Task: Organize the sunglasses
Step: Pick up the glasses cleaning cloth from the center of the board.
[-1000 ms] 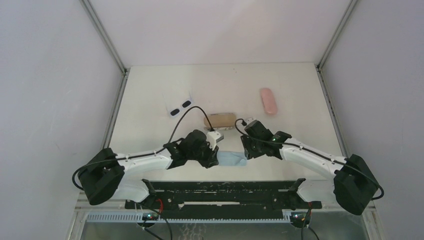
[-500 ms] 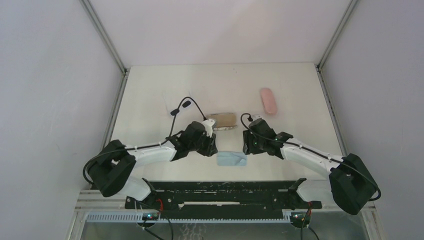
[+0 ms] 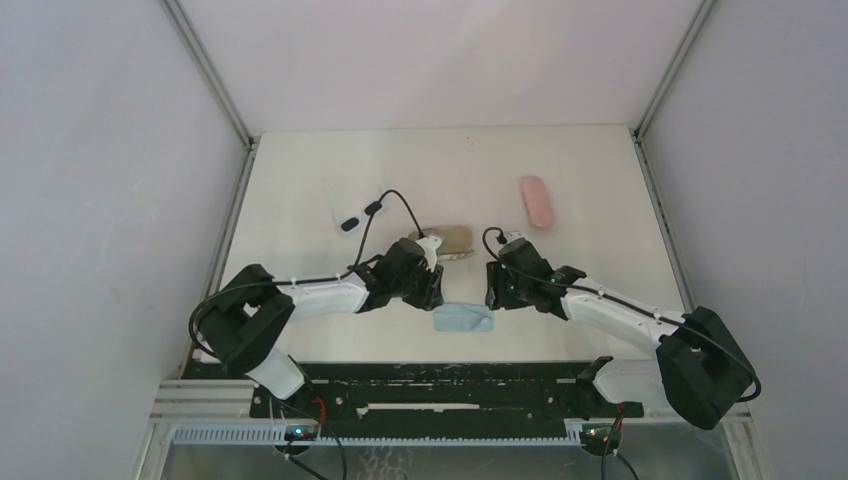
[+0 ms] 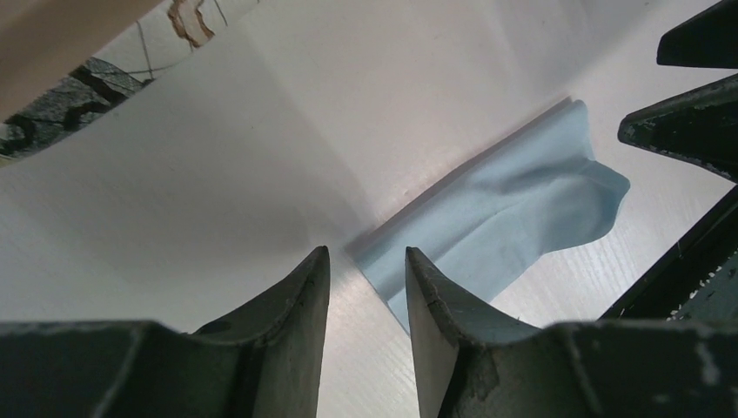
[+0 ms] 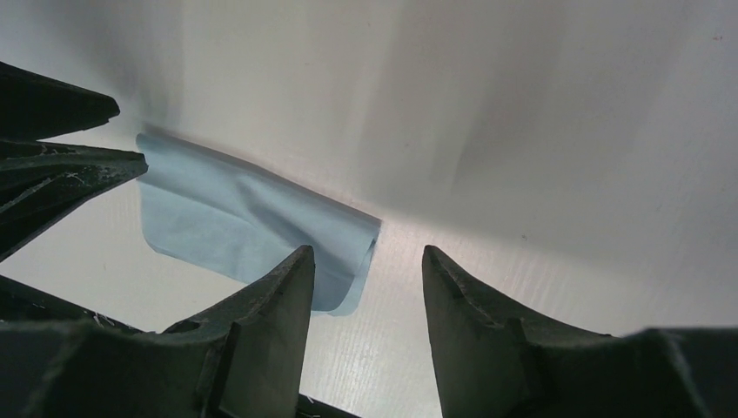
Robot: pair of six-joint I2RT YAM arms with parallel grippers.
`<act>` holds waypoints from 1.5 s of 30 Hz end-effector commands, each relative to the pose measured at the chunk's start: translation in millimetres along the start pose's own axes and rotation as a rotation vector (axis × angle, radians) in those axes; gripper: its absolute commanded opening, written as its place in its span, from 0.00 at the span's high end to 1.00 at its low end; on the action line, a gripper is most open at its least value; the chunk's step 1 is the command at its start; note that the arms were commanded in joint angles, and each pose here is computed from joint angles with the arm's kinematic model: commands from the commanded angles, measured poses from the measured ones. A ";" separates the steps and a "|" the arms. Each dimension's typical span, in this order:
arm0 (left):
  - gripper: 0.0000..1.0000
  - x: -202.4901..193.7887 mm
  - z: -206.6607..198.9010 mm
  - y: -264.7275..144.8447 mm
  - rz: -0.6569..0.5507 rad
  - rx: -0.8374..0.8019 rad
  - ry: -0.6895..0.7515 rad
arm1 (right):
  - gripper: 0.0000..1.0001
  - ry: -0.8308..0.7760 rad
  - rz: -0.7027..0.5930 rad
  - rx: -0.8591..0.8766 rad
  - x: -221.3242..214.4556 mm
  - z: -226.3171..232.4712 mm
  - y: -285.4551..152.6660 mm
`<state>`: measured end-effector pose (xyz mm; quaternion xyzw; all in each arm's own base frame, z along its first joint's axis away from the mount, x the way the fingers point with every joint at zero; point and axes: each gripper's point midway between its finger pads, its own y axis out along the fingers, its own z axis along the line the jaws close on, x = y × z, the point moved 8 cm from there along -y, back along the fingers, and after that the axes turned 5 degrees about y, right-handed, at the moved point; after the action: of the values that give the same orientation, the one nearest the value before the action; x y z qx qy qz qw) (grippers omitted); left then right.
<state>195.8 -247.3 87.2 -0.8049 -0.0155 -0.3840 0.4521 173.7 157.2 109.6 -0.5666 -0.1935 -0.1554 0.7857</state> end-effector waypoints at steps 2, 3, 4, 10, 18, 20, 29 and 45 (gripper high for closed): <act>0.57 15.3 -11.3 1.0 -0.016 0.067 0.035 | 0.51 0.017 -0.034 0.021 5.0 1.8 0.8; 0.56 14.3 -12.0 1.3 -0.011 0.080 0.040 | 0.51 0.017 -0.035 0.021 4.8 1.4 0.8; 0.56 13.6 -12.6 1.8 -0.007 0.091 0.042 | 0.51 0.018 -0.035 0.021 4.7 1.1 0.9; 0.55 11.9 -15.9 6.6 0.012 0.122 0.054 | 0.51 0.018 -0.035 0.021 3.7 -0.4 0.6; 0.58 5.8 -20.1 11.3 0.046 0.154 0.082 | 0.51 0.018 -0.039 0.020 2.6 -3.1 -0.7; 0.59 2.6 -21.9 11.3 0.056 0.157 0.091 | 0.51 0.019 -0.039 0.019 2.2 -4.1 -0.8; 0.62 -13.0 -25.9 8.9 0.095 0.179 0.127 | 0.51 0.021 -0.040 0.017 1.6 -6.7 -1.0; 0.96 -21.1 -26.9 12.4 0.114 0.189 0.146 | 0.50 0.021 -0.015 0.053 -0.1 -3.8 0.1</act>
<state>174.8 -271.5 79.2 -0.7347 0.0059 -0.4209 0.5320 171.4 148.9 105.4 -0.5630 -0.1849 -0.1626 0.7889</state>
